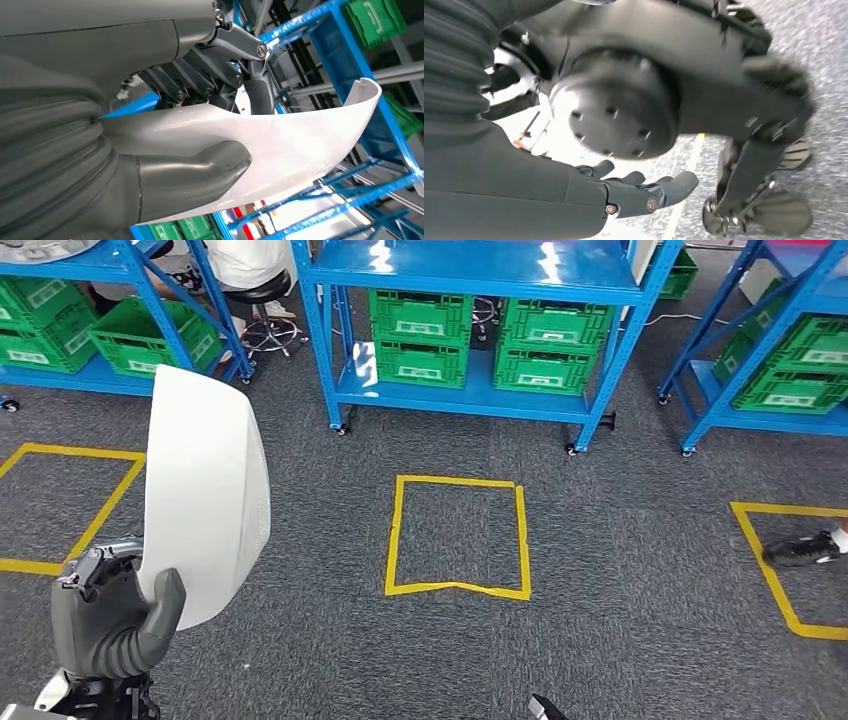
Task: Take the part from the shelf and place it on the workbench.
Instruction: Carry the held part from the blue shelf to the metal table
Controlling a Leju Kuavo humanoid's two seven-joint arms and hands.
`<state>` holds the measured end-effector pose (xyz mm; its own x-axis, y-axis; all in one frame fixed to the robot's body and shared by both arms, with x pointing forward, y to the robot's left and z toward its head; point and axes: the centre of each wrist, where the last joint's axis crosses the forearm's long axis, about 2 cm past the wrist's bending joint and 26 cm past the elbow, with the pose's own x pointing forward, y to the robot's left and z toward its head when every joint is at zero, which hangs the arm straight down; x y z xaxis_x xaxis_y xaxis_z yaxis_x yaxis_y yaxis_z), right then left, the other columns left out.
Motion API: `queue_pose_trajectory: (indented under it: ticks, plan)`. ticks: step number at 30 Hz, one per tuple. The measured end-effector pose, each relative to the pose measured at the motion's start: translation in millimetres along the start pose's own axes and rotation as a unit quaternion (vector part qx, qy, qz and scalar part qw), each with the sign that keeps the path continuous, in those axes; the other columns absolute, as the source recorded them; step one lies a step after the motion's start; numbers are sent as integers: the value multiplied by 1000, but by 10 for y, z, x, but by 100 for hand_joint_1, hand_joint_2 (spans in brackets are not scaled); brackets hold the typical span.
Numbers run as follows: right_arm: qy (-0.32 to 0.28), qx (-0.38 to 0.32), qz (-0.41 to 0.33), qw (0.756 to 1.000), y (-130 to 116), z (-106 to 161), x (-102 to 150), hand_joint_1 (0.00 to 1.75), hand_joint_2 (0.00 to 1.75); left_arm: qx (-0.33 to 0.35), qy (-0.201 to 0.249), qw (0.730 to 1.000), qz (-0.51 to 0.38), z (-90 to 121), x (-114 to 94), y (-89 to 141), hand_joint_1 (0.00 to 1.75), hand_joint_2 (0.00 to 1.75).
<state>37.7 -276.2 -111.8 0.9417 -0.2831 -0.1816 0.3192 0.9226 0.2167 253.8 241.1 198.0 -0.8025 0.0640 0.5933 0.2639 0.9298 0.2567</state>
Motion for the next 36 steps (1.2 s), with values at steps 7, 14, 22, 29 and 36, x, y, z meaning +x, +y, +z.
queue_pose_trajectory:
  ticks: [7, 14, 22, 29, 36]
  plan:
    - [-1, -3, 3, 1000, -10, 3, 4, 0, 175, 0, 2, 1000, 0, 15, -1, -4, 175, 175]
    - [0, -1, 4, 1000, -13, 0, -6, 0, 175, -3, 8, 1000, 0, 70, 3, -4, 175, 175]
    - [0, 0, 21, 1000, -10, 6, 12, 0, 175, -11, 4, 1000, -1, 103, -5, 19, 175, 175]
    - [2, -5, 26, 1000, -24, 7, 9, 0, 175, -9, 4, 1000, 4, 118, -8, 19, 175, 175]
    - [6, -5, 45, 999, -56, 12, 4, 0, 175, -4, 15, 1000, 7, 211, -7, -2, 175, 175]
